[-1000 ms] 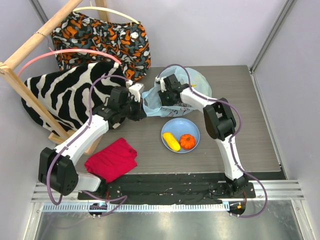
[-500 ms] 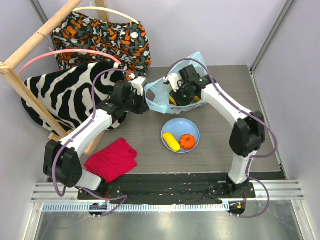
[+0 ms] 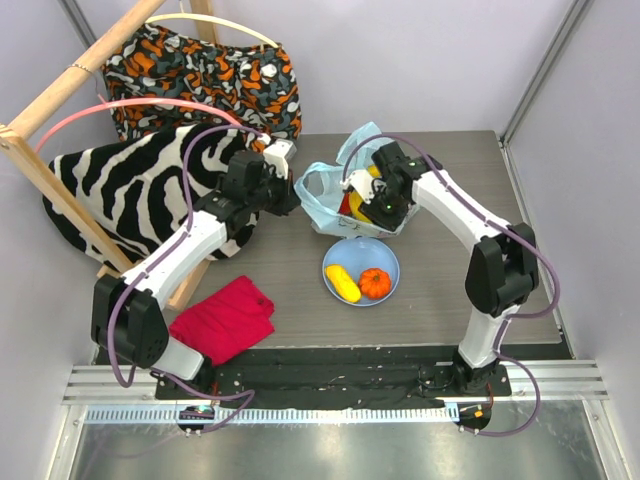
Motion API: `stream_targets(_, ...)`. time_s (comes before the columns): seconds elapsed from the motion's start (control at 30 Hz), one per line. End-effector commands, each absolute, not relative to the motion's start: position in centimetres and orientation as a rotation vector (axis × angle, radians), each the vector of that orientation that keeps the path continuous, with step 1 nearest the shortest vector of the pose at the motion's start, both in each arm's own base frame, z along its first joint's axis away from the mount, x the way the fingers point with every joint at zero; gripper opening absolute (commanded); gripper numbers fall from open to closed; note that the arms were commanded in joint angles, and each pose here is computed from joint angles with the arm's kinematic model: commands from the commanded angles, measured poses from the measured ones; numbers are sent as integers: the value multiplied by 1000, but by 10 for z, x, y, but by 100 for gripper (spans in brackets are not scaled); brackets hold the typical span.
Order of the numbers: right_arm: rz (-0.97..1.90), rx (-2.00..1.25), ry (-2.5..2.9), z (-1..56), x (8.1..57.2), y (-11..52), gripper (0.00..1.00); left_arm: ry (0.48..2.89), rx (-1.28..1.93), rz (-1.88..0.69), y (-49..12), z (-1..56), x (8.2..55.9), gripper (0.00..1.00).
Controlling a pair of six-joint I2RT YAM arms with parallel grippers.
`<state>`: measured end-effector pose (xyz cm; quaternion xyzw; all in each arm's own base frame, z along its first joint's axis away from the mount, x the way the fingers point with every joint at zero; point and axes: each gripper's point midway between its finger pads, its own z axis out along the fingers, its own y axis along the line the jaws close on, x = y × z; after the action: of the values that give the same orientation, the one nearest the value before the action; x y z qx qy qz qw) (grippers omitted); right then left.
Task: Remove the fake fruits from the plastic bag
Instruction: Take out the fake fruit from the plastic bag, then place the fake fruit on the plate.
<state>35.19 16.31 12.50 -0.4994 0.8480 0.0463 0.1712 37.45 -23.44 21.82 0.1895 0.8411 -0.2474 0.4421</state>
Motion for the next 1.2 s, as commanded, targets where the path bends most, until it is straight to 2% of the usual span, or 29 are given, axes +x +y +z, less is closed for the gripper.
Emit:
stream_targets(0.0,217,-1441,2052,223,346,176,11,2059,485,-529,-222,214,383,0)
stream_targets(0.1,268,-1554,1841,260,316,190,13,2091,464,-525,-220,204,393,0)
stream_targets(0.23,261,-1755,1643,268,274,214,15,2073,431,-568,-229,219,413,0)
stream_targets(0.33,228,-1852,1549,258,256,216,16,2067,437,-575,-235,222,423,0)
stream_targets(0.5,165,-2124,1377,211,237,219,16,2046,418,-594,-236,234,440,0)
stream_targets(0.77,62,-2285,1368,160,263,220,15,2031,413,-585,-228,241,436,0)
stream_targets(1.03,16,-2270,1529,135,310,203,15,2054,417,-604,-222,233,423,0)
stream_targets(1.17,63,-2200,1674,127,316,200,15,2057,420,-619,-224,231,421,0)
